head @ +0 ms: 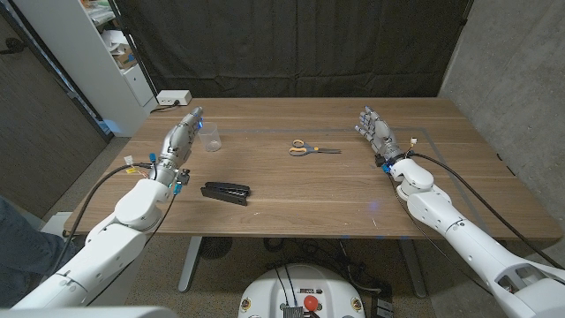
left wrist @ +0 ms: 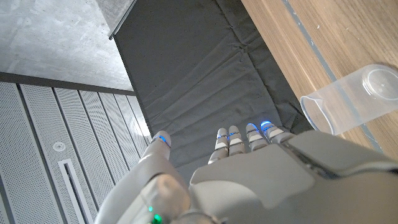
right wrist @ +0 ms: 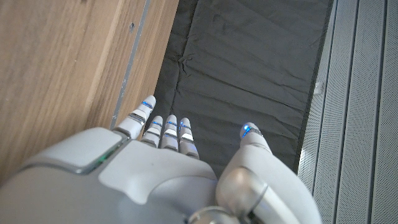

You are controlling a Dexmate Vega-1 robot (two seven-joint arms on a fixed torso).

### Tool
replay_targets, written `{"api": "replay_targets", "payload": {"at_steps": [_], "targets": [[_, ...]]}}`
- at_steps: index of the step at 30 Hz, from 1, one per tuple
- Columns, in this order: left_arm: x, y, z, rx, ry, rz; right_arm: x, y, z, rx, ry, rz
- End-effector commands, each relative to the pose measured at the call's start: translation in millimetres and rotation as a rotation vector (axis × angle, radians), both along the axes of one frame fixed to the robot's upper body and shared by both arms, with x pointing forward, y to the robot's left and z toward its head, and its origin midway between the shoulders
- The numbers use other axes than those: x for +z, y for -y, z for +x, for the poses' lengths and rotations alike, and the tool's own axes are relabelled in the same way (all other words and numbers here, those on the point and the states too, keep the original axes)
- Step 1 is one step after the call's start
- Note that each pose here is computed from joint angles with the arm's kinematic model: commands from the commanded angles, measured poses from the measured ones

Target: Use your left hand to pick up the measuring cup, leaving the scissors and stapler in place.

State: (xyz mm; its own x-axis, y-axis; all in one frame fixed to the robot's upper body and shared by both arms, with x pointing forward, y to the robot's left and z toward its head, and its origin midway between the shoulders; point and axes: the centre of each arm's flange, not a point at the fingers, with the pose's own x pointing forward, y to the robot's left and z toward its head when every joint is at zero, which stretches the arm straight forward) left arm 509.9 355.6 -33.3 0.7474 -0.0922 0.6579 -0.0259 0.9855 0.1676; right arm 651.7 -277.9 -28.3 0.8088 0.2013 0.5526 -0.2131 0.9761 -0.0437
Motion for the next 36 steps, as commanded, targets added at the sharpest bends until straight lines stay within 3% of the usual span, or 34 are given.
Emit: {"api": "replay_targets", "payload": {"at_steps": [1, 12, 28, 34, 36], "targets": [[-1.4, -11.7, -3.7, -0.003, 0.005, -0.001, 4.8, -7.5, 0.7, 0.0, 0.001, -0.016], [-7.6, -28.9, -14.4, 0.056, -0.005, -0.006, 2.1, -10.7, 3.0, -0.005, -0.009, -0.018], [-20.2, -51.1, -30.3, 0.186, -0.019, -0.024, 6.8, -26.8, 9.8, 0.008, -0.008, -0.026], [-22.8, -59.3, -32.9, 0.259, -0.023, -0.019, 6.5, -31.8, 11.4, 0.01, -0.011, -0.029], [-23.9, -62.2, -31.1, 0.249, -0.026, -0.028, 6.5, -32.8, 11.8, 0.009, -0.012, -0.031]]}}
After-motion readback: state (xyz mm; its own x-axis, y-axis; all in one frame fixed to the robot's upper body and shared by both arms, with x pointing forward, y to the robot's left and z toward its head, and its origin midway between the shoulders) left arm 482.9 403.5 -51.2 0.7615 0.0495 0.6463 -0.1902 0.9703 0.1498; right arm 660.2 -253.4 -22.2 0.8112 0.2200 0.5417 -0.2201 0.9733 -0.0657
